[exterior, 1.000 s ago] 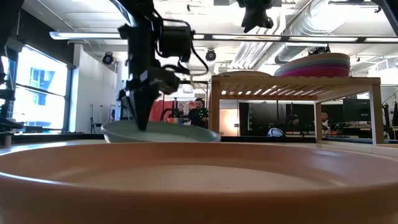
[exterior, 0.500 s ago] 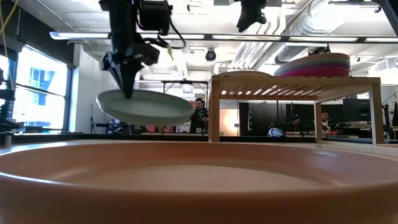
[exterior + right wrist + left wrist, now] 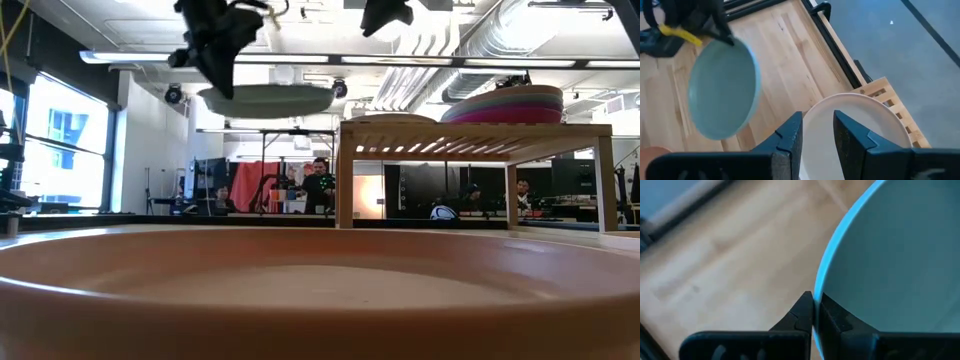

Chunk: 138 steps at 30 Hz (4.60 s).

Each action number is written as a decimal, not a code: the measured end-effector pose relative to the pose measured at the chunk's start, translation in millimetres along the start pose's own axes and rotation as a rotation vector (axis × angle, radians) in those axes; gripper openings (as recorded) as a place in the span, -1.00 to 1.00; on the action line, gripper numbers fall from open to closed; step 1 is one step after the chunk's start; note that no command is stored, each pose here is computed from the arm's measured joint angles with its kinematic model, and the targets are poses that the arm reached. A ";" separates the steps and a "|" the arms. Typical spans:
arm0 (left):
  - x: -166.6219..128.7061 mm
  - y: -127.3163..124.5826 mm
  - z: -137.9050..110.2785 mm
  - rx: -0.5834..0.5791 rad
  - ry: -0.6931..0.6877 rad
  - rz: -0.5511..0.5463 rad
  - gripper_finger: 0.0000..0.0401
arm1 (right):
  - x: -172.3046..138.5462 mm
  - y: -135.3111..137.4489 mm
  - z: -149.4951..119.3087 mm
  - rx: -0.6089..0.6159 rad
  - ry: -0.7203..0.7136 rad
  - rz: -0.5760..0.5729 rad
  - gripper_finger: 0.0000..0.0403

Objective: Place and stack plates onto a shelf
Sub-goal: Stack the blue plate on the gray plate on the shelf

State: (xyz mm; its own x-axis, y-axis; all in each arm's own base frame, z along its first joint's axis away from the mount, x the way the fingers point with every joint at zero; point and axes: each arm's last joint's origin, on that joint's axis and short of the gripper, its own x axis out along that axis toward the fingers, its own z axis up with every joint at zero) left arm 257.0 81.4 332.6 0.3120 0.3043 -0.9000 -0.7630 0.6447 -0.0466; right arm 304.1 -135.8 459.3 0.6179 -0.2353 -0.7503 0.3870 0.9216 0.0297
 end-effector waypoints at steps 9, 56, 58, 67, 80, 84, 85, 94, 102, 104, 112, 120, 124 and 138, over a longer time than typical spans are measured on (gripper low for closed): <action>-15.9 -7.8 24.2 0.007 -0.266 0.001 -0.99 | 0.4 18.0 -0.5 -0.045 0.001 -0.033 -0.57; -17.5 -15.0 43.8 0.040 -0.437 -0.066 -0.86 | 36.9 30.8 -4.4 0.016 0.133 -0.166 -0.99; -17.5 -15.6 43.6 0.051 -0.429 -0.083 -0.81 | 36.7 30.8 -4.6 0.014 0.135 -0.164 -0.99; -17.5 -16.5 43.3 0.058 -0.412 -0.125 -0.55 | 36.4 31.2 -5.6 0.004 0.146 -0.156 -1.00; -30.3 -12.2 39.7 0.047 -0.430 -0.166 -0.48 | 34.9 10.6 -10.3 0.015 0.212 -0.148 -1.00; -32.0 -11.1 38.3 0.048 -0.426 -0.166 -0.48 | 32.4 -4.5 -11.6 0.002 0.229 -0.154 -1.00; -32.1 -11.1 38.2 0.048 -0.425 -0.170 -0.48 | 31.4 -10.0 -11.5 0.002 0.227 -0.147 -1.00; -33.2 -12.1 37.3 0.059 -0.405 -0.219 -0.48 | 15.6 -81.7 -15.0 0.156 0.166 -0.036 -1.00; -33.2 -12.1 37.4 0.059 -0.406 -0.219 -0.48 | 0.6 -136.7 -29.7 0.321 0.127 0.037 -1.00; -33.3 -12.2 37.4 0.059 -0.407 -0.220 -0.48 | 1.2 -145.8 -32.9 0.353 0.127 0.070 -1.00; -33.5 -12.3 37.8 0.058 -0.411 -0.222 -0.48 | 35.2 -169.8 -41.8 0.418 0.212 0.190 -1.00; -33.5 -12.3 37.8 0.058 -0.411 -0.222 -0.48 | 56.3 -188.1 -47.6 0.469 0.218 0.300 -1.00; -33.5 -12.3 37.7 0.058 -0.411 -0.222 -0.48 | 54.8 -194.4 -50.4 0.511 0.219 0.288 -1.00; -30.9 -12.2 36.5 0.062 -0.398 -0.215 -0.48 | 46.2 -173.5 -42.7 0.487 0.234 0.220 -1.00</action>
State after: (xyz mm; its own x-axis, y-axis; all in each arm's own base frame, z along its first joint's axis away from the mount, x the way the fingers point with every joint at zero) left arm 277.4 89.8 376.8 0.6619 0.3970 -0.6359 -0.6259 0.7595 -0.1773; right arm 236.3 -293.4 391.3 0.5735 0.0714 -0.8161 0.5707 0.6798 0.4606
